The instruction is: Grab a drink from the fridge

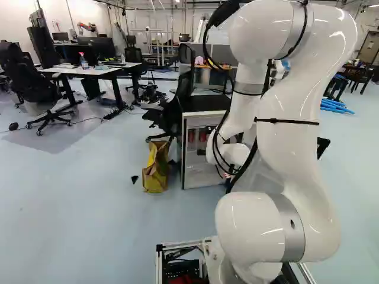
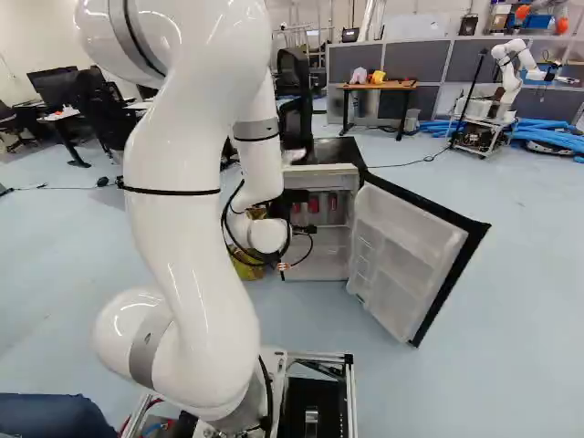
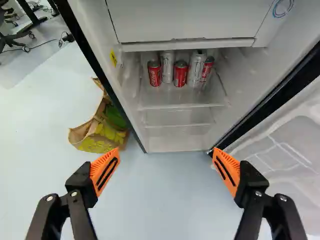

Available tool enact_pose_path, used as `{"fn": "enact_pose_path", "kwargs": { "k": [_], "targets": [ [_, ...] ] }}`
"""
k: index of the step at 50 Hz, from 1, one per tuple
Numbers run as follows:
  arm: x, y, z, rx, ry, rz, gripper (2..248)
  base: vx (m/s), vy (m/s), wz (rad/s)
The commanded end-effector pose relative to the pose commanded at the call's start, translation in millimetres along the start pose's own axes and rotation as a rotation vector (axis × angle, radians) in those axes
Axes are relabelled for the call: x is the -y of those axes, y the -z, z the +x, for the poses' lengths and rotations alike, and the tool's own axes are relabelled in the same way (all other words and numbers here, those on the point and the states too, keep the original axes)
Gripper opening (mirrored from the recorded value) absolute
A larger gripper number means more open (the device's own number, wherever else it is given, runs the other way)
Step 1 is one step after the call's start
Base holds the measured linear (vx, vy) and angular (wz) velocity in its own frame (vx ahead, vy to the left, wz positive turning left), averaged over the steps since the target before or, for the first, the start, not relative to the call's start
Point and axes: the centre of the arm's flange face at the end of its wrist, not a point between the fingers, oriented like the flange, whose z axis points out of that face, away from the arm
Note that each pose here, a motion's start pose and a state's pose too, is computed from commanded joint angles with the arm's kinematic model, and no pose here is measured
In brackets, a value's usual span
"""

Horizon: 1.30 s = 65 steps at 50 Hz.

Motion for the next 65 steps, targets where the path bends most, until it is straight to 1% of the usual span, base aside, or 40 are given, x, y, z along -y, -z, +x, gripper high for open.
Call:
{"fn": "enact_pose_path", "kwargs": {
  "k": [36,65],
  "targets": [
    [-10.9,-47,-19.4,0.052,-0.018,-0.005,247,0.0,0.0,0.0],
    [-26.5,-93,-27.3,0.004,-0.035,-0.019,247,0.0,0.0,0.0]
  ]
}}
